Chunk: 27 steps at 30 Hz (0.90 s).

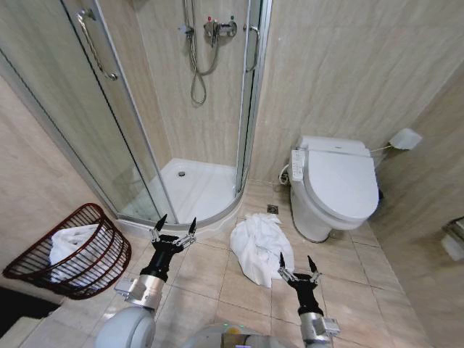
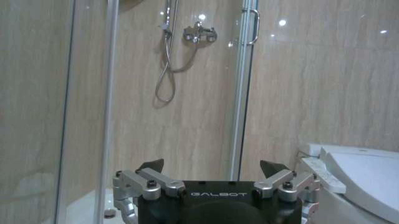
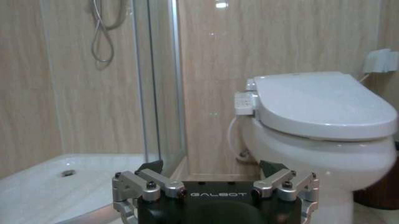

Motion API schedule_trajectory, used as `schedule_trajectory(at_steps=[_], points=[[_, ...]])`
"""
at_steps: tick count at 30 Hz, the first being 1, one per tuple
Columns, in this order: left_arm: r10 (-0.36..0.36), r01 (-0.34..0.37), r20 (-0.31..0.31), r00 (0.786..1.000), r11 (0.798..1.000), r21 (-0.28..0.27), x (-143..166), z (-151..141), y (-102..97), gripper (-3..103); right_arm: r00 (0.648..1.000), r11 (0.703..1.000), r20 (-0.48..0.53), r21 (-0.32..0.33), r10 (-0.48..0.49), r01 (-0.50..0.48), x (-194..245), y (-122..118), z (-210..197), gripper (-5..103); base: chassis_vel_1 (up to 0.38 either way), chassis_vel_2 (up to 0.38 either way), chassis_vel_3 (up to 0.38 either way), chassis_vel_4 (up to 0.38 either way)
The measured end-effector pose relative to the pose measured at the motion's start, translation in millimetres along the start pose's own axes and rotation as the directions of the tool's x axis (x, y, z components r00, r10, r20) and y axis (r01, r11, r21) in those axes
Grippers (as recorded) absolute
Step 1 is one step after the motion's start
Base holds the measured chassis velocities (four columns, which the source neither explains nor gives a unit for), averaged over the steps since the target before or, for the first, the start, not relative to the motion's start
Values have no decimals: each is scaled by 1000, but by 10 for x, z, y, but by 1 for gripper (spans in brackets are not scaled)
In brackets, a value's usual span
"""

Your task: Discard the used towel into the hamper.

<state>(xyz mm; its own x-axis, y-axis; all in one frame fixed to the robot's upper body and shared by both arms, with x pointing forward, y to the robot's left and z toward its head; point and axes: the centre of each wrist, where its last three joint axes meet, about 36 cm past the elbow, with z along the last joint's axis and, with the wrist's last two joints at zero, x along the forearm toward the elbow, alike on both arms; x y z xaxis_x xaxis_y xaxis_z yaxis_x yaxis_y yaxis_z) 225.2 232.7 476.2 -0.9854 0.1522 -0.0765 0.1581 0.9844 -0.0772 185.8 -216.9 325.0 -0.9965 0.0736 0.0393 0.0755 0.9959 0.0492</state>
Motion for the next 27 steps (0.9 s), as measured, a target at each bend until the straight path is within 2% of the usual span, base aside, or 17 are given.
schedule_trajectory(at_steps=[7,27], points=[[0,0,0,1000,1000,0,0,0,0,100,999,999,0,-6,53,-53,80,-142,65,100,0,0,0,0],[0,0,0,1000,1000,0,0,0,0,100,997,997,17,-17,70,-70,105,-100,43,100,0,0,0,0]])
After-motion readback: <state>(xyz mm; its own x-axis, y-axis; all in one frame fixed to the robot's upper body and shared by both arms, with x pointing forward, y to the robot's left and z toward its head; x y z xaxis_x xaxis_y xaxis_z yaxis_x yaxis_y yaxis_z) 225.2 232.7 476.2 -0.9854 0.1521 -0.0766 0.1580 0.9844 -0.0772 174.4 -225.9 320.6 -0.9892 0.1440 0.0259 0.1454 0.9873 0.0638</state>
